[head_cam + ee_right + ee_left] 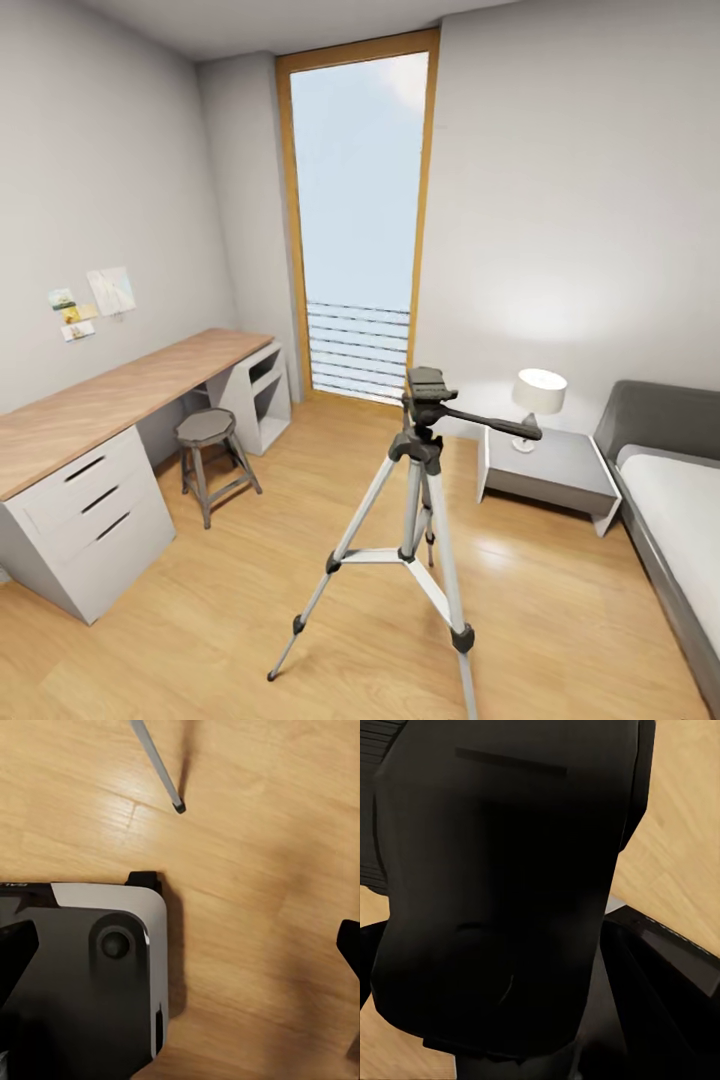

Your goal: Attach the digital camera to the camera tripod in the bedroom.

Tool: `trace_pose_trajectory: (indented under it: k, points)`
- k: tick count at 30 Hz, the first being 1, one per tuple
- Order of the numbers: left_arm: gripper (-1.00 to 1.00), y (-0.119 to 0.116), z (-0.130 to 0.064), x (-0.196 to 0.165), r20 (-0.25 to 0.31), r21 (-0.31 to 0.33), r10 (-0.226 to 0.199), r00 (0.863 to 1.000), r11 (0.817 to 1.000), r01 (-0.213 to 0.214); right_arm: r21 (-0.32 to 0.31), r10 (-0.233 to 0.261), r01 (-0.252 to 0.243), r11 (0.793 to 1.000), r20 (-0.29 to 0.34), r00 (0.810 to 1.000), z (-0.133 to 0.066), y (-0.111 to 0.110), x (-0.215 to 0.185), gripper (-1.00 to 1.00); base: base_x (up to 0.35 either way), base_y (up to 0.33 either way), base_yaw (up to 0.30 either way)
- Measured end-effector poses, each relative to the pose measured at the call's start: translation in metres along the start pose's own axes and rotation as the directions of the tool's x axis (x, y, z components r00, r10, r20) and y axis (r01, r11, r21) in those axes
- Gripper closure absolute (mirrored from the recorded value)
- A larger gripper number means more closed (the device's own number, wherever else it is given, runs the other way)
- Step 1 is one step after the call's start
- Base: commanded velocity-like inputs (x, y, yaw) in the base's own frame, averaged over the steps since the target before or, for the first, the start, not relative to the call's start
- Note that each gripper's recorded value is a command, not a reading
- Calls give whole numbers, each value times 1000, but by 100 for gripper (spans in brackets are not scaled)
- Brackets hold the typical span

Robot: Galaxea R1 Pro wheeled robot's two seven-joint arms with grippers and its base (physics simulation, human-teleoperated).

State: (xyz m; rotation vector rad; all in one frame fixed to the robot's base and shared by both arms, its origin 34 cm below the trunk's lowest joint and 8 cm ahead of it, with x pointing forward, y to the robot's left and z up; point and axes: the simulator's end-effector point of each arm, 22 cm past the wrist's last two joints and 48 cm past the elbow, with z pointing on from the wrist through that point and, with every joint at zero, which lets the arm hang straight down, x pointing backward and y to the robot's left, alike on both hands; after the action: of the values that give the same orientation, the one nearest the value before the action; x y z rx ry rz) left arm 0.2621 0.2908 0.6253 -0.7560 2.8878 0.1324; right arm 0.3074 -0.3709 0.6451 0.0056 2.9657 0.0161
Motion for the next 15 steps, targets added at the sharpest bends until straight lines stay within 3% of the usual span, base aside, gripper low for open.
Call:
trace_pose_trajectory:
  k: [15]
  points:
    - [100, 4, 2, 9, -21, -11, 4, 1000, 1000, -4, 0, 5, -5, 1000, -20, 1000, 3, 0, 11, -100, 4, 0, -94]
